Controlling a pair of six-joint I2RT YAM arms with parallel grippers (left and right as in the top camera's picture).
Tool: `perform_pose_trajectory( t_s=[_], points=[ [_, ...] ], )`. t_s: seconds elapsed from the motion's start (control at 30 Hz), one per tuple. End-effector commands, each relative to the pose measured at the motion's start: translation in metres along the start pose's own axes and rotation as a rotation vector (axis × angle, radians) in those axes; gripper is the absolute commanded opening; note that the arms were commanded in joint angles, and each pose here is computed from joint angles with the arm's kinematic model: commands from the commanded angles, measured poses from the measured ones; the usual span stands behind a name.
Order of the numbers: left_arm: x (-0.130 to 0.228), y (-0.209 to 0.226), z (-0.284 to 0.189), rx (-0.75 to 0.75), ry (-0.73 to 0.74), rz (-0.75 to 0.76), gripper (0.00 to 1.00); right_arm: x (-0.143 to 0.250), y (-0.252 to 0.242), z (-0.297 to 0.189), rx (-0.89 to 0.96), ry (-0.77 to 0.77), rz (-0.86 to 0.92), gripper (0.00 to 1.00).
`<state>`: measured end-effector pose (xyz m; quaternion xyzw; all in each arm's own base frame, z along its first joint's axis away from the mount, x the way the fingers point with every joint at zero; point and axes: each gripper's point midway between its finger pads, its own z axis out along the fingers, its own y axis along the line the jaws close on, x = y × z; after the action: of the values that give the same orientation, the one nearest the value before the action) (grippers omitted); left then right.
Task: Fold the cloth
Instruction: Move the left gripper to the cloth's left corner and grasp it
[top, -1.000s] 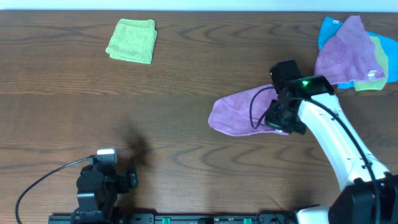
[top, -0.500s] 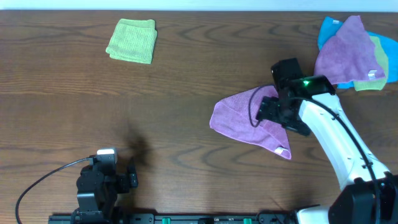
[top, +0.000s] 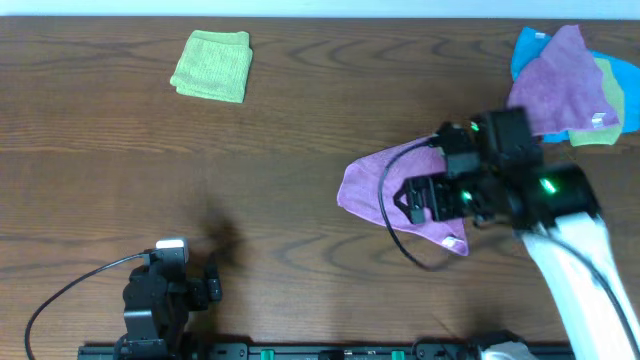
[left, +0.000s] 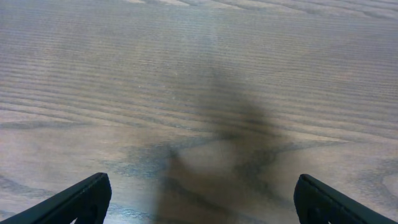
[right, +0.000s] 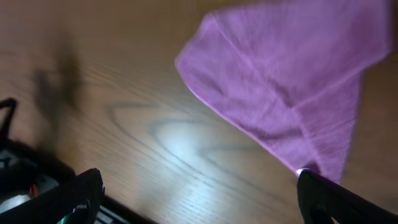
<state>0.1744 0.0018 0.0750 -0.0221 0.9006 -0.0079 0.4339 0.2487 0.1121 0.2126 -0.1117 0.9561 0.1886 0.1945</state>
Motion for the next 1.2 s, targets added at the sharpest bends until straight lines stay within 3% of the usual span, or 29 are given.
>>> perform_pose_trajectory(
  t_s=[0.0, 0.4, 0.5, 0.57, 0.63, 0.8, 0.87, 1.03, 1.17],
  points=[
    [0.023, 0.0, 0.008, 0.002, 0.074, 0.017, 0.95, 0.002, 0.01, -0.026, -0.014, -0.087, -0.067, 0.99],
    [0.011, -0.002, 0.008, 0.014, 0.028, -0.019, 0.95, 0.048, 0.018, -0.055, -0.019, -0.05, -0.055, 0.99],
    [-0.021, -0.049, 0.0, 0.303, -0.052, -0.322, 0.95, 0.05, 0.018, -0.055, -0.018, -0.043, -0.045, 0.99],
    [-0.024, -0.083, -0.015, 0.52, 0.017, -0.488, 0.95, 0.05, 0.017, -0.055, -0.014, -0.043, -0.037, 0.99],
    [-0.016, -0.102, -0.026, 0.639, 0.106, -0.549, 0.95, 0.05, 0.016, -0.055, -0.01, -0.043, -0.006, 0.99],
    [-0.016, -0.101, -0.025, 0.628, 0.141, -0.666, 0.95, 0.053, 0.028, -0.055, -0.08, -0.024, 0.165, 0.99],
    [-0.028, -0.109, -0.033, 0.702, 0.11, -0.643, 0.95, 0.058, 0.029, -0.055, -0.082, 0.002, 0.176, 0.99],
    [-0.044, -0.126, -0.045, 0.84, 0.166, -0.714, 0.96, 0.078, -0.019, -0.058, 0.203, 0.047, 0.253, 0.99],
    [-0.044, -0.141, -0.044, 0.912, 0.296, -0.731, 0.95, 0.074, -0.029, -0.06, 0.252, 0.019, 0.264, 0.99]
  ],
)
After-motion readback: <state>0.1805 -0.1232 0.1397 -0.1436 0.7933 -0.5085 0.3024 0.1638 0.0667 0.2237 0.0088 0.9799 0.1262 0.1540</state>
